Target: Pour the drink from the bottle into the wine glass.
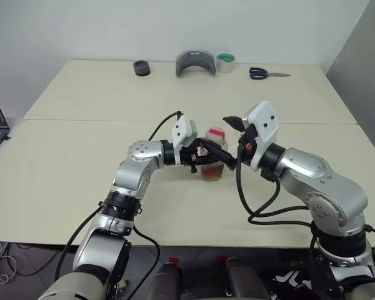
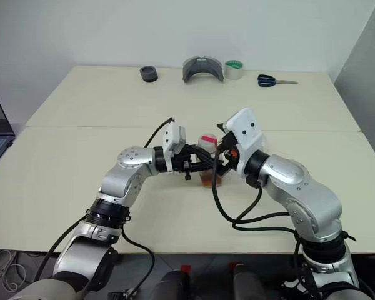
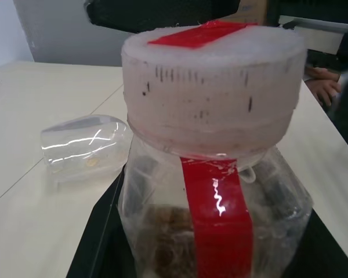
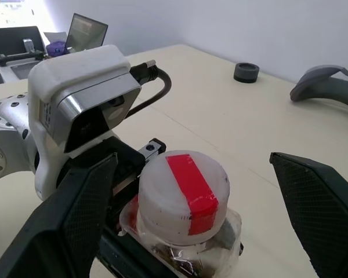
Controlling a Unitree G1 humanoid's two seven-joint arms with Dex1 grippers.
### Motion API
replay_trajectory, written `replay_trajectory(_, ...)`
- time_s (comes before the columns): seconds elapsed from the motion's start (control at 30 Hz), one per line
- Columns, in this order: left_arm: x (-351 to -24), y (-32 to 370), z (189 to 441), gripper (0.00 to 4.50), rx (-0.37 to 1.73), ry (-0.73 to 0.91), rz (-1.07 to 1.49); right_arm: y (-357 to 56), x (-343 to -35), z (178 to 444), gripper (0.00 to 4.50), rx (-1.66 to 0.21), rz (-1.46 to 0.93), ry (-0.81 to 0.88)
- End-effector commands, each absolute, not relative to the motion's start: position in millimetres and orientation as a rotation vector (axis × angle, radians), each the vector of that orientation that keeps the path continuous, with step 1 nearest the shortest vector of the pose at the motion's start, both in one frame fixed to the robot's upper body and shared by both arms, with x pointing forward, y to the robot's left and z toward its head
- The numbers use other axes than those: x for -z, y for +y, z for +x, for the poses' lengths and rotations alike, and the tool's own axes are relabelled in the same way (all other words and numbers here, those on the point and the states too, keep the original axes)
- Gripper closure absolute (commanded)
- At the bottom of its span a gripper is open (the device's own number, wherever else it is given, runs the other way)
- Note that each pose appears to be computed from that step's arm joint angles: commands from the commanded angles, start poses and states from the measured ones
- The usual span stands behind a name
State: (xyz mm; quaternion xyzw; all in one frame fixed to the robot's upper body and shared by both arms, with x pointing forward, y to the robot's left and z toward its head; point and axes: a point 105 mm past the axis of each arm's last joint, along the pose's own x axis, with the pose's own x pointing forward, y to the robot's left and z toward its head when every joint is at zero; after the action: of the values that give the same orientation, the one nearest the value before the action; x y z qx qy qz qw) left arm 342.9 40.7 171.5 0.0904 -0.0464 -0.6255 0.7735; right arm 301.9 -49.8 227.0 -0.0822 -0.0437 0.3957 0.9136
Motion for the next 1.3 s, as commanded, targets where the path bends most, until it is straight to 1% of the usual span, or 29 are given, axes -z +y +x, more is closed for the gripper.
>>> replay_trajectory(0.03,-188.6,37.4,341.9,2.71,1.353,-0.185,0.225,-46.5,-237.7,299.2,0.39,-0.828,-0.177,-0.136)
replay_trajectory(0.1,-189.3,37.2,342.0,2.71,1.348,-0.190,0.223,-44.6,-235.0,298.2,0.93,-0.844,-0.178,-0.124)
replay_trajectory(0.23,-189.5,36.7,341.3,2.71,1.349,-0.194,0.221,-42.1,-232.4,297.3,2.40,-0.867,-0.184,-0.116)
replay_trajectory(0.27,-189.7,36.9,341.2,2.71,1.349,-0.194,0.221,-41.6,-231.6,297.2,2.66,-0.874,-0.185,-0.114)
replay_trajectory(0.33,-191.7,37.7,340.6,2.71,1.356,-0.193,0.203,-38.8,-230.4,295.0,2.64,-0.917,-0.192,-0.116)
replay_trajectory(0.43,-194.7,38.3,336.2,2.72,1.401,-0.182,0.179,-36.3,-229.2,288.9,2.64,-1.076,-0.259,-0.136)
replay_trajectory(0.5,-195.7,38.8,333.2,2.72,1.438,-0.170,0.178,-40.2,-228.5,290.4,2.64,-1.182,-0.309,-0.135)
replay_trajectory(0.6,-194.8,40.9,332.2,2.72,1.471,-0.159,0.215,-47.6,-227.0,296.8,2.64,-1.308,-0.351,-0.087)
replay_trajectory(0.67,-194.5,42.7,334.1,2.72,1.472,-0.155,0.227,-50.1,-226.9,299.5,2.64,-1.348,-0.355,-0.064)
replay_trajectory(0.77,-195.4,44.1,336.1,2.72,1.467,-0.156,0.234,-54.5,-227.6,304.4,2.64,-1.328,-0.354,-0.068)
replay_trajectory(0.8,-195.2,44.3,336.6,2.72,1.464,-0.157,0.236,-58.0,-228.3,308.3,2.64,-1.285,-0.359,-0.076)
replay_trajectory(0.87,-194.6,44.6,337.6,2.72,1.455,-0.157,0.237,-68.5,-235.1,316.3,1.91,-1.171,-0.334,-0.117)
replay_trajectory(0.9,-193.9,44.7,337.8,2.72,1.454,-0.156,0.237,-75.1,-239.7,315.1,1.62,-1.121,-0.308,-0.132)
replay_trajectory(1.03,-193.1,45.2,338.0,2.72,1.453,-0.153,0.234,-86.5,-246.1,301.4,0.20,-1.039,-0.276,-0.143)
replay_trajectory(1.07,-193.0,45.3,338.8,2.72,1.450,-0.154,0.236,-87.5,-245.5,294.2,0.00,-1.036,-0.269,-0.138)
replay_trajectory(1.17,-194.2,45.3,341.6,2.72,1.441,-0.156,0.227,-81.6,-242.2,273.7,0.00,-0.951,-0.231,-0.165)
replay_trajectory(1.3,-194.6,45.7,343.8,2.72,1.443,-0.151,0.223,-64.5,-237.5,274.8,0.00,-0.802,-0.220,-0.198)
